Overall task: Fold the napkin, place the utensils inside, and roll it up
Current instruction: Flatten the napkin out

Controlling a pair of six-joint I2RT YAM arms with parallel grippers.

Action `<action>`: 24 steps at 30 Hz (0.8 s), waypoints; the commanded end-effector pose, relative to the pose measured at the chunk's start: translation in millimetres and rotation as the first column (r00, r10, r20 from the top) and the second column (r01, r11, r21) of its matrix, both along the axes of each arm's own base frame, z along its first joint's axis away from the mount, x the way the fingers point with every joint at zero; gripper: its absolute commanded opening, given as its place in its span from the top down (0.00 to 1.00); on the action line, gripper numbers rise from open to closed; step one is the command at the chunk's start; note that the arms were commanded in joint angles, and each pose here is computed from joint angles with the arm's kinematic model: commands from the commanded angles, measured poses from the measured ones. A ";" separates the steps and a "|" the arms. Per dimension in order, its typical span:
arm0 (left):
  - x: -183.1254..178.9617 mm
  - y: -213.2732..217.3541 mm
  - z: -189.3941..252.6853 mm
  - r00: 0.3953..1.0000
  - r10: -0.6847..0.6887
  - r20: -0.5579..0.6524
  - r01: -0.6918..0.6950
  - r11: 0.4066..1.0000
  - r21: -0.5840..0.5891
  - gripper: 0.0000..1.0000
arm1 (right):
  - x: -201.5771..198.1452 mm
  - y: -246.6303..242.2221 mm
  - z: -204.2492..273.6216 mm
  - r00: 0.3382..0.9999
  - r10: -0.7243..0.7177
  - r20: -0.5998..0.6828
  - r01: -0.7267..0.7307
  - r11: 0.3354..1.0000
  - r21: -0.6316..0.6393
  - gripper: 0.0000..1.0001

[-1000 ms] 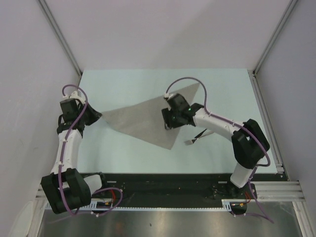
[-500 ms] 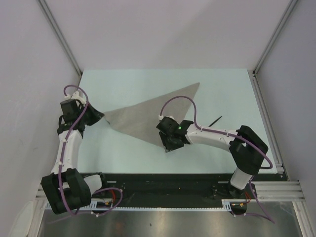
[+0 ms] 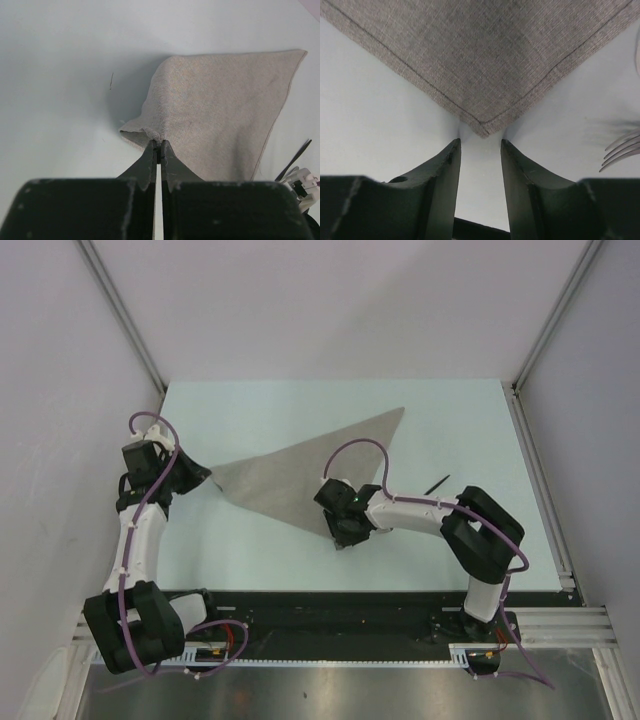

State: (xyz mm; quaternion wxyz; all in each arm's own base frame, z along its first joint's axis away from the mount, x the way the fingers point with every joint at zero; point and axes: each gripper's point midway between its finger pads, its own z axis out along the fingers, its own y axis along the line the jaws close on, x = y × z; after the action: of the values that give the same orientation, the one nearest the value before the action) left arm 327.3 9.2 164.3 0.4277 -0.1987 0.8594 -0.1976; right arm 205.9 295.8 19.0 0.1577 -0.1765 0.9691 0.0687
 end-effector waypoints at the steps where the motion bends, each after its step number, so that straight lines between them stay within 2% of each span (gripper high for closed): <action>1: 2.4 0.3 10.7 0.998 -0.023 0.051 0.022 1.000 0.018 1.00 | 15.2 12.8 5.9 0.999 -0.019 0.027 0.017 0.997 0.069 0.57; 6: 2.4 0.3 9.0 0.999 -0.024 0.045 0.023 1.000 0.018 1.00 | 15.8 17.4 0.7 1.000 -0.010 0.007 0.010 0.996 0.090 0.57; 10: 1.9 -0.1 9.8 0.999 -0.025 0.047 0.024 1.000 0.017 1.00 | 15.4 10.1 -11.2 0.999 -0.023 -0.023 0.025 0.998 0.061 0.57; 13: 2.2 -0.1 10.0 0.999 -0.024 0.048 0.024 1.000 0.017 1.00 | 17.0 3.4 -13.2 0.999 -0.039 -0.030 0.041 0.998 0.049 0.71; 14: 2.2 -0.7 9.3 0.999 -0.029 0.046 0.028 0.999 0.014 1.00 | 18.2 2.4 -10.5 0.999 -0.040 -0.027 0.042 0.998 0.054 0.84; 16: 2.8 -0.3 10.1 0.998 -0.028 0.049 0.027 1.000 0.016 1.00 | 20.4 -0.1 -5.5 0.999 -0.042 -0.019 0.043 0.998 0.054 1.00; 20: 8.4 1.6 17.8 0.998 -0.022 0.064 0.021 1.000 0.018 1.00 | 37.2 -10.3 24.1 0.997 -0.061 0.054 0.057 0.996 0.068 1.00; 23: 17.7 6.2 50.7 0.992 -0.002 0.125 -0.002 1.000 0.030 0.99 | 62.9 -32.0 72.0 0.983 -0.114 0.142 0.098 0.989 0.114 1.00; 24: 24.2 6.0 73.9 0.984 0.003 0.179 -0.008 1.000 0.022 1.00 | 70.9 -38.9 99.2 0.973 -0.121 0.198 0.093 0.985 0.146 1.00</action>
State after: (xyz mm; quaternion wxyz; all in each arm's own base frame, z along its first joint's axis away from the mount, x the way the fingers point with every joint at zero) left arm 328.6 9.1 169.1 0.4279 -0.1983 0.8590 -0.1991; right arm 234.6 285.2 34.3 0.1695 -0.1466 0.9697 0.0974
